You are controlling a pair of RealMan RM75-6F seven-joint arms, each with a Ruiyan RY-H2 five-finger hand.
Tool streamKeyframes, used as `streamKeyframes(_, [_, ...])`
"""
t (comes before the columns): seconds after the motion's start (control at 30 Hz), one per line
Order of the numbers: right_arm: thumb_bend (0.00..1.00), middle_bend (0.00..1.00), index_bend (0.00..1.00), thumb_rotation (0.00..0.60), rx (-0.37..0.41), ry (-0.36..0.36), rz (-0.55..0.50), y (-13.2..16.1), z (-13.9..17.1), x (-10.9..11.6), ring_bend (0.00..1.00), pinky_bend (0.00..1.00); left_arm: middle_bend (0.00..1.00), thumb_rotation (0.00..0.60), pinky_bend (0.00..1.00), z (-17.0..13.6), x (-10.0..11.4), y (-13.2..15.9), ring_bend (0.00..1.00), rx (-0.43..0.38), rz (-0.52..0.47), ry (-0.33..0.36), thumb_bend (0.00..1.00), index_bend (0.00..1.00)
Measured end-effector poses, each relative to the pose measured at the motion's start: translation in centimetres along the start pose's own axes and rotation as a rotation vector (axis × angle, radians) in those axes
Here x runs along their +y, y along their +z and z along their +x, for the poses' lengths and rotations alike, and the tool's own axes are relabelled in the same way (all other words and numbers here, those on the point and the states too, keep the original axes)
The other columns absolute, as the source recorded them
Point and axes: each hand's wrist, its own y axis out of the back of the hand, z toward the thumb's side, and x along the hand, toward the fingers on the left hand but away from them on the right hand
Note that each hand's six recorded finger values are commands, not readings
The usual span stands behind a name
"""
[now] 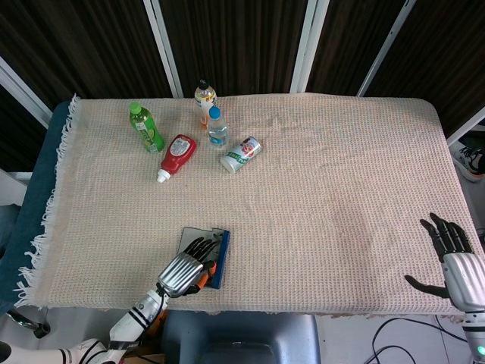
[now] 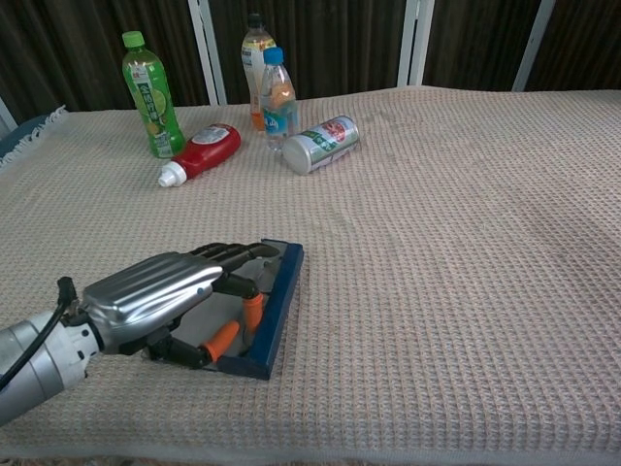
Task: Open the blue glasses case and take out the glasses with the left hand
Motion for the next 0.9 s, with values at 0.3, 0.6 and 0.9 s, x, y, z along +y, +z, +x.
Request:
streamKeyframes(0.3, [0.18, 0.0, 0.0, 0.6, 0.002, -0.003, -0.007, -0.1, 0.1, 0.2, 0.0, 0.0, 0.0, 0.6, 0.0, 0.3, 0.3, 0.7, 0.0, -0.011, 0.013, 0.02, 0.58, 0.37])
streamKeyframes(0.6, [0.18, 0.0, 0.0, 0.6, 0.009, 0.002, -0.012, 0.0, 0.2, 0.2, 0.0, 0.0, 0.0, 0.6, 0.0, 3.5, 2.3, 0.3, 0.0, 0.017, -0.02, 0.13, 0.61, 0.36])
streamKeyframes(0.9, [0.18, 0.0, 0.0, 0.6, 0.003, 0.002, -0.019, -0.2, 0.0, 0.3, 0.0, 0.0, 0.0, 0.6, 0.0, 7.4, 2.1, 1.9, 0.0, 0.001, -0.067, 0.12, 0.61, 0.38])
